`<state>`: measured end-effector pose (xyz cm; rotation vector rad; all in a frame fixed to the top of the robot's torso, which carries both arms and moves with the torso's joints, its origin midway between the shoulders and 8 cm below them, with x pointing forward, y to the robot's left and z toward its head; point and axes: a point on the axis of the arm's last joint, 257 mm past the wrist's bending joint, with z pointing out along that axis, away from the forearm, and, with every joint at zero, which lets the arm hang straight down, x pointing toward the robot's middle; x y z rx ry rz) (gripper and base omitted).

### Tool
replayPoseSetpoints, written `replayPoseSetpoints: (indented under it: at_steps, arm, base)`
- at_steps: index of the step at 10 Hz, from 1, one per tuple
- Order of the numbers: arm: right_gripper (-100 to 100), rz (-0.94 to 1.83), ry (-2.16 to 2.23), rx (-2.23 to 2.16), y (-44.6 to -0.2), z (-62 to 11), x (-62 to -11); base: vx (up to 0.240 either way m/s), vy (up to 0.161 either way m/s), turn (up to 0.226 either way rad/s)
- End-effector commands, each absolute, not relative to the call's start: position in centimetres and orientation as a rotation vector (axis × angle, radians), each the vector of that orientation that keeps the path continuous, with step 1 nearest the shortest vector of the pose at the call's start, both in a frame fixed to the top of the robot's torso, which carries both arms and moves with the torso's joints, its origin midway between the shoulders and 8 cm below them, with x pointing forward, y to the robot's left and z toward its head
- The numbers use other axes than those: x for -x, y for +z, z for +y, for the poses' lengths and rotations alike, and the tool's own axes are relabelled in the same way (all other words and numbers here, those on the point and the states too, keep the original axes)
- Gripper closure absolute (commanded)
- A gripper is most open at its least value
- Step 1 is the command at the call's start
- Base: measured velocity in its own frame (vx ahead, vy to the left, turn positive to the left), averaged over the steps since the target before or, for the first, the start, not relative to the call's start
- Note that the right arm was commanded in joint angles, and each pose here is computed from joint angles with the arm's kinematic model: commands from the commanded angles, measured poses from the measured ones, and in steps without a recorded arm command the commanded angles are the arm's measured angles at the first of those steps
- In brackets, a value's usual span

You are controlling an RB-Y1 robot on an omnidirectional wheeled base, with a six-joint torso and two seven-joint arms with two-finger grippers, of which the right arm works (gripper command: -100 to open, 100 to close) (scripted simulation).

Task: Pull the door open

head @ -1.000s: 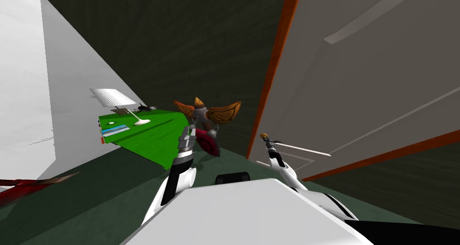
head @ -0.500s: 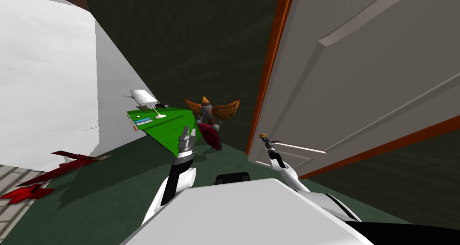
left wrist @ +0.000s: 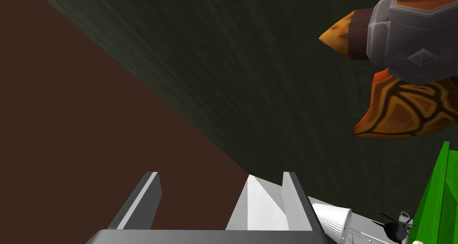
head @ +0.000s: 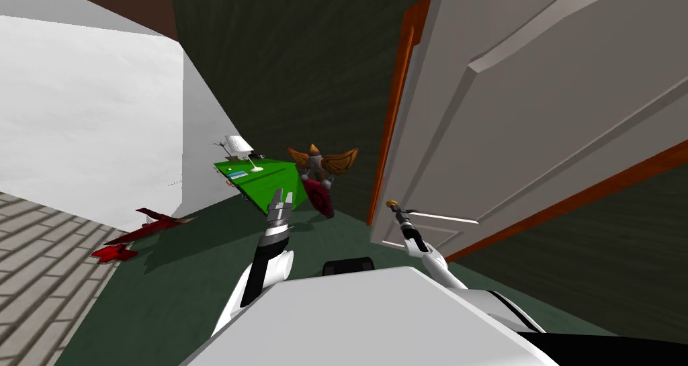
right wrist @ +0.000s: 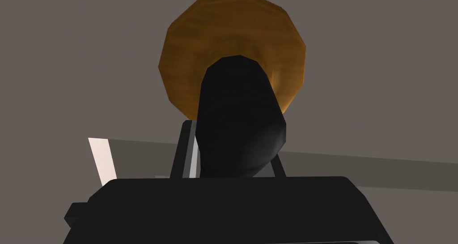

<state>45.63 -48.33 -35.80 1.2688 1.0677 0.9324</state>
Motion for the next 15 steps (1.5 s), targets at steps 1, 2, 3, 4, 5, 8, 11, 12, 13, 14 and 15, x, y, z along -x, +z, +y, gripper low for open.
replayPoseSetpoints:
  at_steps: [1, 2, 3, 4, 5, 8, 11, 12, 13, 14, 15]
  arm:
    - [100, 1.081, 0.947, -1.258, -35.7, -48.1, -45.6]
    - [100, 1.087, 0.954, -1.252, -35.7, -47.9, -45.5]
    - [100, 1.095, 0.962, -1.246, -35.6, -47.8, -45.5]
    - [100, 1.107, 0.976, -1.237, -35.6, -47.5, -45.4]
    - [100, 1.115, 0.985, -1.230, -35.5, -47.3, -45.3]
    - [100, 1.145, 1.016, -1.210, -35.5, -46.7, -45.1]
    - [100, 1.179, 1.048, -1.190, -35.8, -46.1, -43.7]
    - [100, 1.189, 1.058, -1.181, -35.7, -46.1, -43.2]
    - [100, 1.199, 1.070, -1.170, -35.7, -46.0, -42.8]
    - [100, 1.210, 1.082, -1.160, -35.6, -45.9, -42.3]
    - [100, 1.222, 1.095, -1.150, -35.6, -45.8, -41.7]
  base:
    - [-0.144, -0.036, 0.119]
    - [-0.242, -0.060, 0.144]
    - [-0.253, -0.052, 0.092]
    - [-0.246, -0.072, 0.138]
    - [-0.263, -0.064, 0.129]
    - [-0.265, -0.043, 0.113]
    - [-0.143, -0.038, 0.051]
    - [-0.141, -0.037, 0.034]
    - [-0.137, -0.040, 0.017]
    - [-0.120, -0.022, 0.024]
    - [-0.096, -0.014, 0.015]
